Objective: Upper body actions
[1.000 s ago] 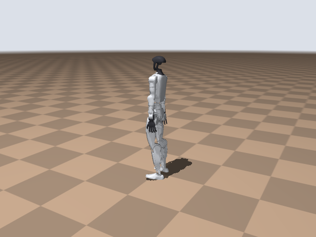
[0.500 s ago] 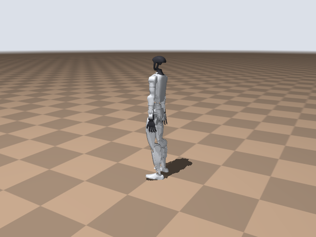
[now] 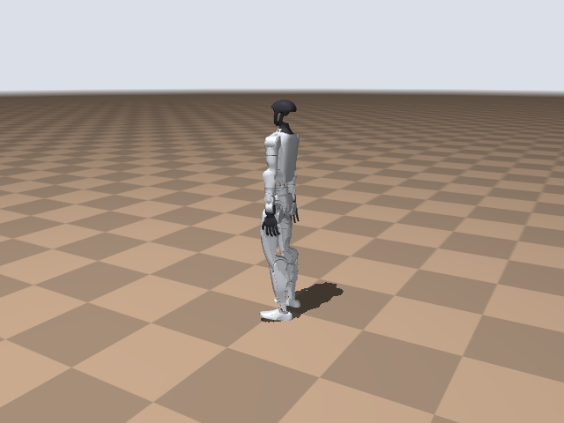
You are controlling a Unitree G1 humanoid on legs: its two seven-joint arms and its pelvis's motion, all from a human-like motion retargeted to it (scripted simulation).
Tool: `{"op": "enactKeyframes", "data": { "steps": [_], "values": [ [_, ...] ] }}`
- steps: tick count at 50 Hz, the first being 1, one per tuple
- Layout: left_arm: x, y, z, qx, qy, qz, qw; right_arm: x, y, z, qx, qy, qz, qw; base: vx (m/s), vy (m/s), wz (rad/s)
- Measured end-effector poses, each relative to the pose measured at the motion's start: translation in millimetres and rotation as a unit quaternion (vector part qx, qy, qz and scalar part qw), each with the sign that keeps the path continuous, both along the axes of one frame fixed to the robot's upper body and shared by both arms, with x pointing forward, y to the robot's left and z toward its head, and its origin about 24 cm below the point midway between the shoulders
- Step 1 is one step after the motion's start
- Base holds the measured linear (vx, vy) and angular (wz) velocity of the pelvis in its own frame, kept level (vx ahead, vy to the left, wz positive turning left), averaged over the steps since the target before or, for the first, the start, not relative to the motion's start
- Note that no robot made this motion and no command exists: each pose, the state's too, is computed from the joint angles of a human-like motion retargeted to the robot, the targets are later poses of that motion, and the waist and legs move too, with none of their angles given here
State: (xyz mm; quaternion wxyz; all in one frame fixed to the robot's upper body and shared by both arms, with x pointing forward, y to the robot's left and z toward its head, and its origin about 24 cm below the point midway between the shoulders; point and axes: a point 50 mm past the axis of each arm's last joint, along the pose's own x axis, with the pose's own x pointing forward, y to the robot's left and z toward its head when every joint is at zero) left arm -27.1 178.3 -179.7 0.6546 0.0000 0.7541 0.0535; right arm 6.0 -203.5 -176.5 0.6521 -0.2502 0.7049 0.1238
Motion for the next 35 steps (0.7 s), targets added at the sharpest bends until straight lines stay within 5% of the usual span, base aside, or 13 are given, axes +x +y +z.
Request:
{"op": "enactKeyframes", "data": {
  "steps": [35],
  "values": [
    [1.7,1.0,-0.1,0.001,-0.003,0.001,1.000,0.5,0.1,0.0,0.002,0.000,0.005,1.000,0.00,0.00,0.00]
  ]
}}
